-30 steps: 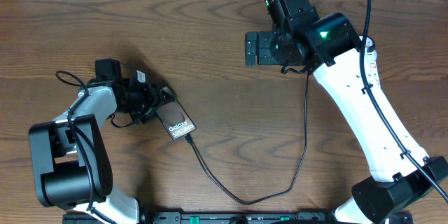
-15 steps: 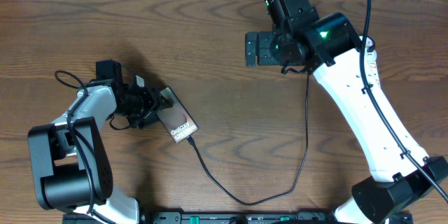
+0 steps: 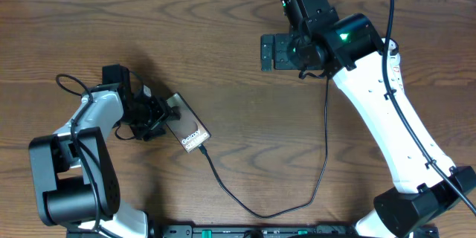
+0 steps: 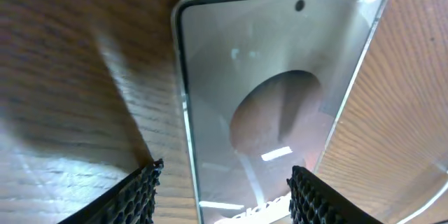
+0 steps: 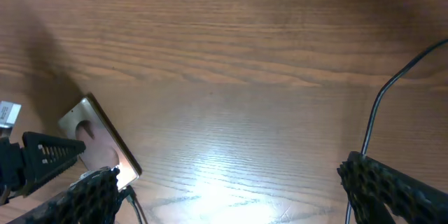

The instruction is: Plug charger to phone and switch on socket

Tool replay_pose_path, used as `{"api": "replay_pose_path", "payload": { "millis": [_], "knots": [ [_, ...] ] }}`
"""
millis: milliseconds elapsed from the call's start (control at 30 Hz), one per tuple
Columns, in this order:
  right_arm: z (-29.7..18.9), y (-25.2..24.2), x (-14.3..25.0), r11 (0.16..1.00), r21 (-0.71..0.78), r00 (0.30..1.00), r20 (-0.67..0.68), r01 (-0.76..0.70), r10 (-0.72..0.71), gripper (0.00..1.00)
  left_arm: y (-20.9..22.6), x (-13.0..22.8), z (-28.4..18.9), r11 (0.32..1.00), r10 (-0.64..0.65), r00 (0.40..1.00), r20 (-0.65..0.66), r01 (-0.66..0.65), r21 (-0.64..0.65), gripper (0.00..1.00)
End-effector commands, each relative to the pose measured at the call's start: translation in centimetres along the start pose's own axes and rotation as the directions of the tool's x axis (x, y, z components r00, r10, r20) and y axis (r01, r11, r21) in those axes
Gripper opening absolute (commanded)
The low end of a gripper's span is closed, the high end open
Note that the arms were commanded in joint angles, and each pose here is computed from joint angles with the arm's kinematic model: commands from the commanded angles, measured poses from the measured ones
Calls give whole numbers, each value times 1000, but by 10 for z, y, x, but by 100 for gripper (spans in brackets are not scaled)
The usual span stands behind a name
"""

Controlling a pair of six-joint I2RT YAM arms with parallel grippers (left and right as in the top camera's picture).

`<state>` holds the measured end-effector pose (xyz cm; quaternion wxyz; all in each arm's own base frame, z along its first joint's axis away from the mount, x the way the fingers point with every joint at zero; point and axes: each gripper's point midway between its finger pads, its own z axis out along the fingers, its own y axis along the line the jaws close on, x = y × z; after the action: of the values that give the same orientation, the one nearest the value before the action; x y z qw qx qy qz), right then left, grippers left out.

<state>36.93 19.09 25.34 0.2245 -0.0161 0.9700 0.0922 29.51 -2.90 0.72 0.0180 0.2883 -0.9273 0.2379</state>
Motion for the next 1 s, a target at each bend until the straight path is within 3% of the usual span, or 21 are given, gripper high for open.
{"api": "replay_pose_path", "payload": {
  "millis": [0, 133, 333, 600, 833, 967],
  "knots": [
    [-4, 1, -2, 1000, 5, 1000, 14, 14, -15, 99, 60, 6, 16, 965, -44, 999, 0, 43, -259, 62],
    [-4, 1, -4, 1000, 2, 1000, 21, 14, -14, 99, 58, 7, 16, 968, -38, 999, -7, 35, -250, 62],
    [-4, 1, -4, 1000, 5, 1000, 24, 14, -14, 99, 31, 12, 8, 993, 7, 1000, -25, -10, -119, 66],
    [-4, -1, -8, 1000, 20, 999, 41, 12, -13, 99, 1, 8, -55, 991, 111, 983, 144, -98, -95, 71],
    [-4, -1, -8, 1000, 20, 999, 44, 13, -14, 99, -33, 6, -144, 977, 214, 880, 424, -189, -100, 81],
    [-4, -3, -10, 1000, 24, 999, 48, 10, -11, 99, -55, 11, -186, 953, 303, 823, 481, -249, -173, 82]
  ]
}}
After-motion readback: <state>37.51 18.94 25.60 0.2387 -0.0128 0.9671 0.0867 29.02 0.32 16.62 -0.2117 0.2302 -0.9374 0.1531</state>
